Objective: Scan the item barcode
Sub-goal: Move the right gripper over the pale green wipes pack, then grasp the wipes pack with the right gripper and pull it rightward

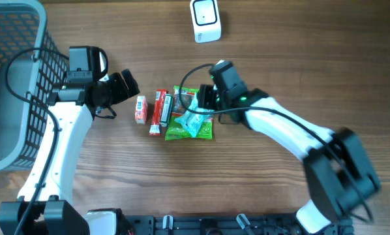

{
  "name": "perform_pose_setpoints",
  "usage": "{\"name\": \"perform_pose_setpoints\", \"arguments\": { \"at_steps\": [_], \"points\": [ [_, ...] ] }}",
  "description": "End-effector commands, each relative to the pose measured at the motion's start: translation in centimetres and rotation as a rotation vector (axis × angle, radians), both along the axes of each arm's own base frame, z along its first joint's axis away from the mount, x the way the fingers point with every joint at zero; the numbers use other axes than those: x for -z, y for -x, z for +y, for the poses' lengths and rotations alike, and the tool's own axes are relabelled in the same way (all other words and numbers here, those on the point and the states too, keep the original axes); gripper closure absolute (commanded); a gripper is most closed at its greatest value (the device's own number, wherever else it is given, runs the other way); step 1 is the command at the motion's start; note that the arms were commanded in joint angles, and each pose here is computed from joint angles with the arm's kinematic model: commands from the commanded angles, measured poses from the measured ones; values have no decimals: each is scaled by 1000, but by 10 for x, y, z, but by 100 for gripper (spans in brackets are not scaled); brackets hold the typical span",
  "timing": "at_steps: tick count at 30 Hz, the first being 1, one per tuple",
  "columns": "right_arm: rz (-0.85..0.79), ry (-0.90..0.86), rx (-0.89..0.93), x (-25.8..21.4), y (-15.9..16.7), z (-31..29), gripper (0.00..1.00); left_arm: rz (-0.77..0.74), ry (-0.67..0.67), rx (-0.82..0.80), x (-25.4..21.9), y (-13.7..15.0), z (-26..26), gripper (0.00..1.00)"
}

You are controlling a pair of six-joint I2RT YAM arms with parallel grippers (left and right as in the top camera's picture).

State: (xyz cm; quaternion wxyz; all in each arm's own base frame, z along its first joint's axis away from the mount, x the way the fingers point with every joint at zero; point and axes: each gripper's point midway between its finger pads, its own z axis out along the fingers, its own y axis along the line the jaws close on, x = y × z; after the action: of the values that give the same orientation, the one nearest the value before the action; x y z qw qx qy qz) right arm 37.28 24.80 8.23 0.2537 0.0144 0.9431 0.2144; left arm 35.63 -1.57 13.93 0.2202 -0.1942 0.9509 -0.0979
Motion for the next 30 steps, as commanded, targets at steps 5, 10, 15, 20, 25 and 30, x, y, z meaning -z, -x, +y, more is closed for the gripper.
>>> {"name": "perform_pose_setpoints", "arguments": {
  "at_steps": [5, 10, 15, 20, 25, 30],
  "points": [
    [219, -145, 75, -23, 49, 11, 14, -8, 8, -1, -2, 1, 0, 0],
    [382, -166, 175, 23, 81, 27, 23, -8, 8, -1, -2, 1, 0, 0],
    [412, -123, 277, 53, 88, 34, 28, -8, 8, -1, -2, 1, 0, 0],
    [421, -103, 342, 69, 85, 32, 42, -8, 8, -1, -2, 1, 0, 0],
    [388, -56, 413, 80, 78, 20, 44, -8, 8, -1, -2, 1, 0, 0],
    [387, -43, 408, 82, 79, 19, 43, -8, 8, -1, -2, 1, 0, 0]
  ]
}}
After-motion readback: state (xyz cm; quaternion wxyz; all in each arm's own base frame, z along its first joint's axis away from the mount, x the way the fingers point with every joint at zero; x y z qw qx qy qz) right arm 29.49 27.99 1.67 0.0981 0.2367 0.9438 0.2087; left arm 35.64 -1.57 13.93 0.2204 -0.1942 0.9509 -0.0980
